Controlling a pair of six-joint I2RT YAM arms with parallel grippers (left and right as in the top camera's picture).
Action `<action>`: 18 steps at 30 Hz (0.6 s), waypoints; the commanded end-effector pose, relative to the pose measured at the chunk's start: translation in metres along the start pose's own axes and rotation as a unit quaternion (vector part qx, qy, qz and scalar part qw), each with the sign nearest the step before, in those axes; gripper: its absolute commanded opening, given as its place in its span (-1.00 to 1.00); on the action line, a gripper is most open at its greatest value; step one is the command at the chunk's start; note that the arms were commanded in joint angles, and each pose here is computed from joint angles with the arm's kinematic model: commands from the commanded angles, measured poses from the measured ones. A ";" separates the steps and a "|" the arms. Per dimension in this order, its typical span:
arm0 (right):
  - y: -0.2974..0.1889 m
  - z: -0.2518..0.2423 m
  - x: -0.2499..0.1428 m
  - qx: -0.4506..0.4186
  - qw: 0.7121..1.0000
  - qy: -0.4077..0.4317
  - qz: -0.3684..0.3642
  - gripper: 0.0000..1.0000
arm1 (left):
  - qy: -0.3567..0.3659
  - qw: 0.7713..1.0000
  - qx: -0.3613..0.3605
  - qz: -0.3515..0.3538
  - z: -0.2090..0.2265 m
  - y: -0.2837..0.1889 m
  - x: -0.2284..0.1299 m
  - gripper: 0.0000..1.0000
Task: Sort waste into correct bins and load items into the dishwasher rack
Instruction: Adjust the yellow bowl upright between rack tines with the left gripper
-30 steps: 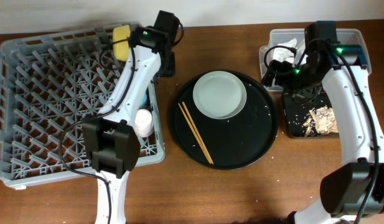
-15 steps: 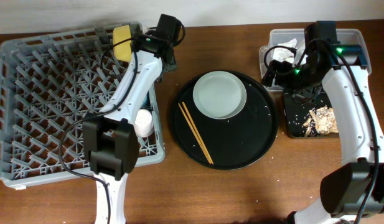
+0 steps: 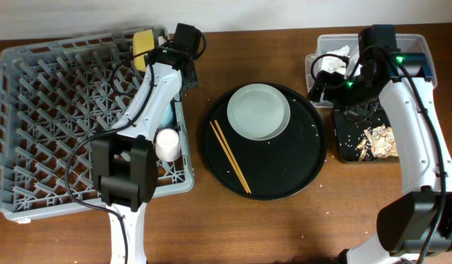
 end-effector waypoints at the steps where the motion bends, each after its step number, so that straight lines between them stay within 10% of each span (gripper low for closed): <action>1: 0.003 0.001 -0.002 -0.004 1.000 -0.002 0.004 0.97 | -0.011 1.000 -0.018 0.010 -0.005 -0.005 -0.007 -0.98; 18: 0.003 0.001 -0.002 -0.003 1.000 -0.002 0.004 0.97 | 0.068 0.989 0.005 0.131 -0.007 -0.021 -0.072 -0.98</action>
Point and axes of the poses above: each gripper's point midway between its finger pads, its own y axis out along the fingers, its own z axis along the line the jaws close on, x = y × z, the point moved 1 cm from there along -y, back along the fingers, and after that the axes turned 6 degrees about y, right-handed, at the moved point
